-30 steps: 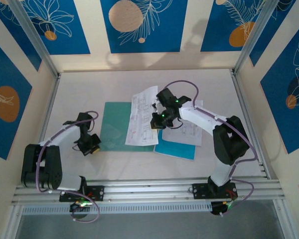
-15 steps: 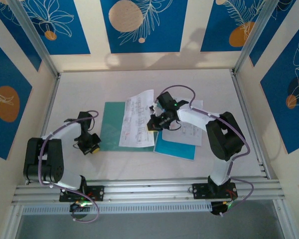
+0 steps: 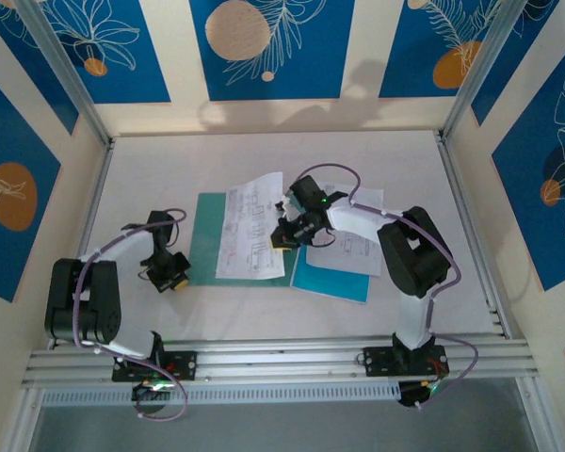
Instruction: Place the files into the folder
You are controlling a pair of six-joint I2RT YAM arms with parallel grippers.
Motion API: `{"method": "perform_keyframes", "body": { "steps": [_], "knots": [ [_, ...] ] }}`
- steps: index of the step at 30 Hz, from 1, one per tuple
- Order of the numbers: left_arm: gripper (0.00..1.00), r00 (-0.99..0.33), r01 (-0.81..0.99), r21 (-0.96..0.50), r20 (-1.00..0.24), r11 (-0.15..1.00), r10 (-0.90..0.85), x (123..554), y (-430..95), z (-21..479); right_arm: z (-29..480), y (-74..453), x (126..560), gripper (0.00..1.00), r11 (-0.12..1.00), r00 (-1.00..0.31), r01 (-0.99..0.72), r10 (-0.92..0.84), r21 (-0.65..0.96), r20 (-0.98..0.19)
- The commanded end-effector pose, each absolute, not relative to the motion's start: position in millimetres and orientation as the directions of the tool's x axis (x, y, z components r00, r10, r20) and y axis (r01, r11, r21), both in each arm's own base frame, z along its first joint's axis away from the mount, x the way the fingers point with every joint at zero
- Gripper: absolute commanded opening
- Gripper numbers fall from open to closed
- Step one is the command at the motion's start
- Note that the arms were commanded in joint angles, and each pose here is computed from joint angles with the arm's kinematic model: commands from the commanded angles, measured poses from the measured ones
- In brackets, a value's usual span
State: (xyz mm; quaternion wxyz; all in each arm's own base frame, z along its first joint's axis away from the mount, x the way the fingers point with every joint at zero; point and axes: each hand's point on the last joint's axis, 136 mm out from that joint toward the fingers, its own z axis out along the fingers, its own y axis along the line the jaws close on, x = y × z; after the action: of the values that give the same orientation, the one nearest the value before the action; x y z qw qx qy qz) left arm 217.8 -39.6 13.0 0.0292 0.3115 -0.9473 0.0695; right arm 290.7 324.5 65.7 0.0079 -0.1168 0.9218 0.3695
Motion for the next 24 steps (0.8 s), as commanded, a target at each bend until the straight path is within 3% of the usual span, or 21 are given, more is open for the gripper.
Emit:
{"method": "perform_keyframes", "body": {
  "steps": [1,24],
  "knots": [
    [0.00,-0.811,-0.586,-0.092,0.077,0.805,-0.581,223.4,-31.2,3.0,66.1,335.3,289.9,0.00,0.672,-0.974,-0.206,-0.209,0.712,-0.085],
    [0.00,-0.814,-0.580,-0.089,0.085,0.809,-0.574,219.4,-31.4,2.5,48.9,365.9,288.6,0.00,0.647,-0.979,-0.163,-0.201,0.745,-0.040]
  ]
}}
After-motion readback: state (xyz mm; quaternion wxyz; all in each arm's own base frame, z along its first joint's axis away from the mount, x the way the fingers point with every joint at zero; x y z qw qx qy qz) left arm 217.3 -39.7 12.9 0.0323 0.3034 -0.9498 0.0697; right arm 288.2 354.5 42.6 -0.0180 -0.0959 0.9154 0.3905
